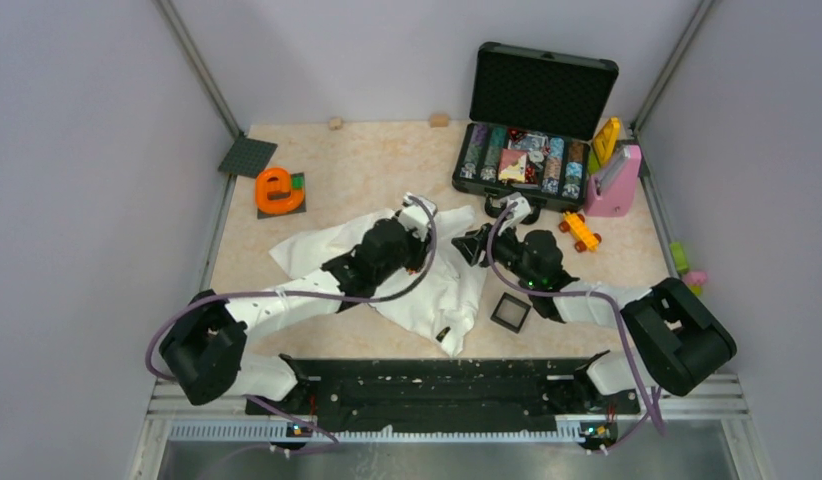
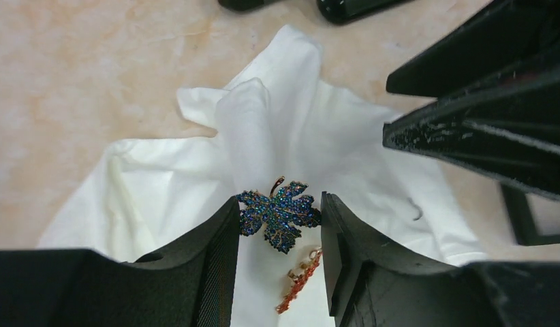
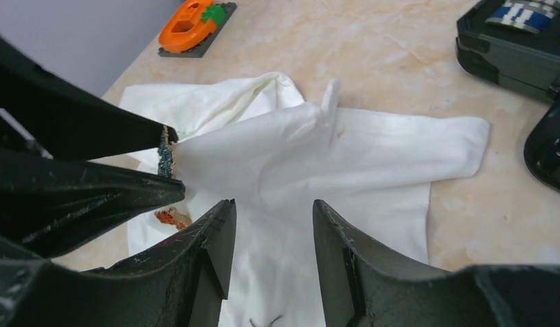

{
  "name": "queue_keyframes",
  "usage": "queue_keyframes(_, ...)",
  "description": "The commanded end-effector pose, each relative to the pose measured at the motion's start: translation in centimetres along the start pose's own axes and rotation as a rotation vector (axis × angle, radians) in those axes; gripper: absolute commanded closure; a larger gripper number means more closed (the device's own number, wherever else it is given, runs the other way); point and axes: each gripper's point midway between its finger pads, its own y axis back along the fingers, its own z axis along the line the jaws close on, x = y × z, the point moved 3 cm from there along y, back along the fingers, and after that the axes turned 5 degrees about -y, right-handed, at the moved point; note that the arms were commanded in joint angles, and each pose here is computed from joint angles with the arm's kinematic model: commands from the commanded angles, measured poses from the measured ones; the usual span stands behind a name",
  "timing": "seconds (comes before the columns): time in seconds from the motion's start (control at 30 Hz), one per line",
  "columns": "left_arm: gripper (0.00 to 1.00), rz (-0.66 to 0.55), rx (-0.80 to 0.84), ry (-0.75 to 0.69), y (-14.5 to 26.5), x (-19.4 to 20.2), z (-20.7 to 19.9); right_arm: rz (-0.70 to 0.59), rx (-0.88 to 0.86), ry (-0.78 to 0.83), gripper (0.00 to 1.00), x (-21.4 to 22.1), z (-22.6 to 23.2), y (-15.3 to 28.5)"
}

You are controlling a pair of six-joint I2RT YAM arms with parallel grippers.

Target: Remove the brooch from the garment

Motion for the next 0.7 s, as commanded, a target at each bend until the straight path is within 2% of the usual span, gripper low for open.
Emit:
queue_keyframes(0.0, 0.76, 0.009, -0.393, -0.394, 1.1, -1.6, 3.9, -0.065, 0.041, 0.010, 0.53, -1.7, 0.0, -0.1)
queue_keyframes(0.1, 0.77, 0.017, -0.528, -0.530, 1.9, -2.6, 4.1, -0.075, 0.088, 0.005, 0.54, -1.9, -0.6, 0.1)
queue_keyframes(0.2, 0.76, 0.048, -0.595, -0.670, 2.4, -3.0, 3.5, -0.071, 0.117, -0.008, 0.54, -2.0, -0.9, 0.1)
queue_keyframes(0.27, 0.77, 0.075, -0.600, -0.837, 2.4, -2.5, 3.0, -0.050, 0.106, -0.025, 0.54, -2.1, -0.6, -0.1)
queue_keyframes(0.37, 0.88, -0.035, -0.596, -1.023, 2.3, -2.2, 1.9, -0.021, 0.070, -0.034, 0.54, -2.9, 0.3, -0.4)
queue_keyframes(0.4, 0.89, -0.133, -0.625, -0.996, 2.7, -3.2, 1.6, -0.008, 0.052, -0.036, 0.54, -3.2, 0.7, -0.4)
queue_keyframes(0.5, 0.91, -0.220, -0.613, -0.977, 2.4, -4.0, 1.1, -0.002, -0.005, -0.035, 0.53, -4.8, 2.0, 0.1)
queue_keyframes(0.67, 0.96, -0.344, -0.403, -0.954, 2.1, -4.7, -1.3, -0.026, -0.046, -0.053, 0.52, -7.5, 3.1, 1.8)
